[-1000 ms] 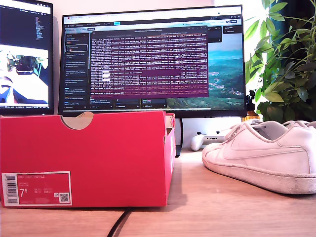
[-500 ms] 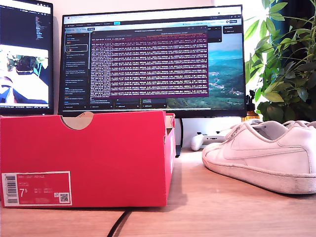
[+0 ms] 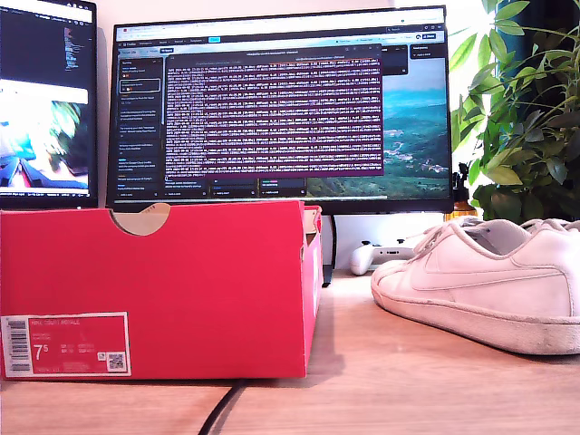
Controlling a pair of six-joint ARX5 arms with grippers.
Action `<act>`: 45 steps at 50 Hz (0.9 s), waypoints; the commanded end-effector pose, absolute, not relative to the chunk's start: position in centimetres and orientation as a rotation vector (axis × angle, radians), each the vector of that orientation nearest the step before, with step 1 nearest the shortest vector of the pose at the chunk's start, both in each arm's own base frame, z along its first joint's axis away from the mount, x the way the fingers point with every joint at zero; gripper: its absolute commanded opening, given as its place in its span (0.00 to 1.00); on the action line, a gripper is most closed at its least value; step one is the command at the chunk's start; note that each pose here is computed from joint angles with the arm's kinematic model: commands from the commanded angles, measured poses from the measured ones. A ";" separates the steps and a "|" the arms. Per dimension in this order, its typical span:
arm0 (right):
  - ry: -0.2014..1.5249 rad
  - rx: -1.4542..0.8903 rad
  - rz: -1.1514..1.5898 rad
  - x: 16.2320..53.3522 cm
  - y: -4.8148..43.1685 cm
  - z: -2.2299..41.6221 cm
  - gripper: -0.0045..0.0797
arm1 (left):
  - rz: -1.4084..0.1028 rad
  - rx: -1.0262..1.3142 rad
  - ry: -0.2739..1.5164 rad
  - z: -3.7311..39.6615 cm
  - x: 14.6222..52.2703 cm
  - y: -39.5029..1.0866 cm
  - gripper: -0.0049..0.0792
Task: Pack the white shoes by picking the first shoe and placing it inside the red shoebox, left side, then picking and rotating the second shoe and placing it in the shoebox
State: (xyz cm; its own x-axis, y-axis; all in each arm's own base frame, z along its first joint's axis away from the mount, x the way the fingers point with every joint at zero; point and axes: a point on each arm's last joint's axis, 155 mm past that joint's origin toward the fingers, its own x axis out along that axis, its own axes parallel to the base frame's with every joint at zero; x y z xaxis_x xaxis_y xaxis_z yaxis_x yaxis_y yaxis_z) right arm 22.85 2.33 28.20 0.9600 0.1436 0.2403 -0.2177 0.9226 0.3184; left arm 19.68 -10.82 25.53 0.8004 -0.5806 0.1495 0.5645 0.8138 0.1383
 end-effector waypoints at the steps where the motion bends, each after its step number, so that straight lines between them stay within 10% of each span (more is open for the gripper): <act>1: -0.176 0.323 0.179 23.3 2.4 28.2 0.04 | -0.625 0.158 -0.055 23.0 19.8 -10.9 0.04; 25: 0.165 0.352 0.137 29.6 2.3 27.7 0.04 | -0.817 0.791 0.459 10.1 17.1 -9.4 0.04; 45: 0.588 0.391 0.196 33.4 4.8 23.1 0.04 | -0.834 1.005 0.566 7.5 19.2 -8.9 0.04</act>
State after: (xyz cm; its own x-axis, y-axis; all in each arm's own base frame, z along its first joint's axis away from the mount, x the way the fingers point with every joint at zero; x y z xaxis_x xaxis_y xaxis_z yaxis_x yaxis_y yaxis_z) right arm 33.26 4.14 23.60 0.8380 0.2680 -0.4753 -0.0465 0.9030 0.4271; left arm 18.78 -8.79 7.62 0.5675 -0.3479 -0.7462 0.8219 0.2940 0.4880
